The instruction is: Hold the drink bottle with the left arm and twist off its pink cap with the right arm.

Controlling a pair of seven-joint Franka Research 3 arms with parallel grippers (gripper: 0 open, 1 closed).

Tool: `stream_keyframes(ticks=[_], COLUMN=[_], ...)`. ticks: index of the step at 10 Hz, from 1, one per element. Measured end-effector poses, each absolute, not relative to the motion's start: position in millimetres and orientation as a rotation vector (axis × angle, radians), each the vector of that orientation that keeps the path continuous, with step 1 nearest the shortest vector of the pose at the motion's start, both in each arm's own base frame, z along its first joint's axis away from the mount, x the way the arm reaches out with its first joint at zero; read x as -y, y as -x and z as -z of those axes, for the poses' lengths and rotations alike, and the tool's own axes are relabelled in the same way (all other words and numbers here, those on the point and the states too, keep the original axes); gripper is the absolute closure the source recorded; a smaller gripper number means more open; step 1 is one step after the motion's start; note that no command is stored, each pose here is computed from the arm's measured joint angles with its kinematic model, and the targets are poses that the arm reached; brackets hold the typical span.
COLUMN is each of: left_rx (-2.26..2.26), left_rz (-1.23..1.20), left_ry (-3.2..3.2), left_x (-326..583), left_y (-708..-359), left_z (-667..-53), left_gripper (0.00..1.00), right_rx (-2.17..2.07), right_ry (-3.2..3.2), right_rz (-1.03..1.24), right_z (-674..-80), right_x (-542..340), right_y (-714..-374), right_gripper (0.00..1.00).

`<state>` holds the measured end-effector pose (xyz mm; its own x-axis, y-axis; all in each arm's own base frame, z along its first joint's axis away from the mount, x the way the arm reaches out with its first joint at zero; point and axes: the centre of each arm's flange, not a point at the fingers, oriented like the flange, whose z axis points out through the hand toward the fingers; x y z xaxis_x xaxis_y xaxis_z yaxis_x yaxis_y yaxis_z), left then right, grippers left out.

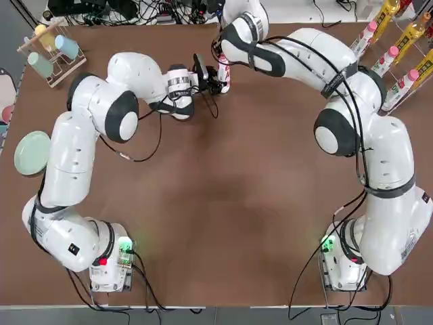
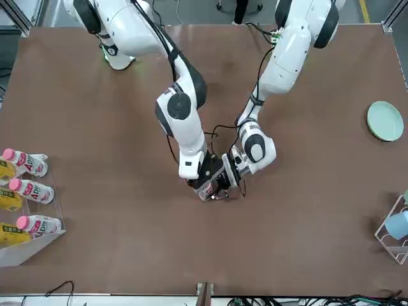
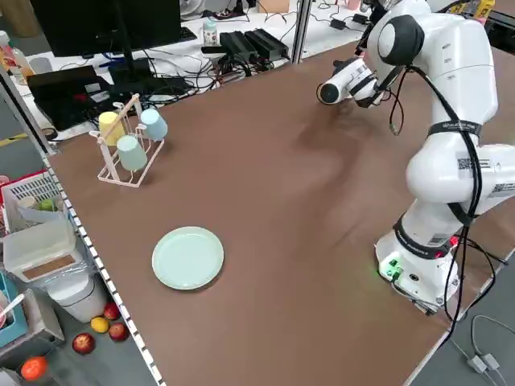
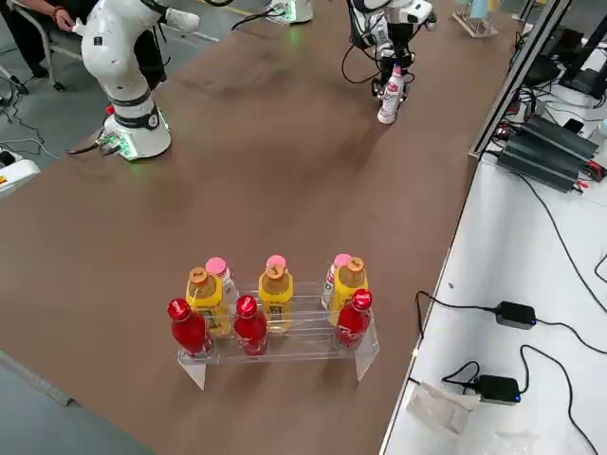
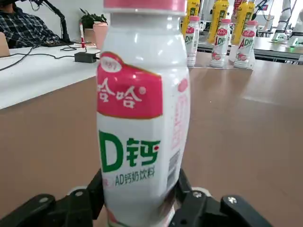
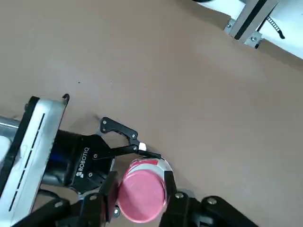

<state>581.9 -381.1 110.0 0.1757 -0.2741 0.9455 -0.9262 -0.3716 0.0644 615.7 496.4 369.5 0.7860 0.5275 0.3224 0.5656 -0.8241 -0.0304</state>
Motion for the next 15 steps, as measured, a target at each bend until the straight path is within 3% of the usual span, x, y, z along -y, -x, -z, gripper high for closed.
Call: stream_keyframes(ticks=[15], left_rx=[1.139], left_rz=[-1.217], left_ry=[-1.768], left_x=[383], left_y=[-583], left_z=[-110], left_gripper=[0.39], right_rx=[0.816], right_ry=[2.798], right_rz=[0.46], right_z=[-400], right_x=[-493], right_y=[-617], right_gripper=[0.57])
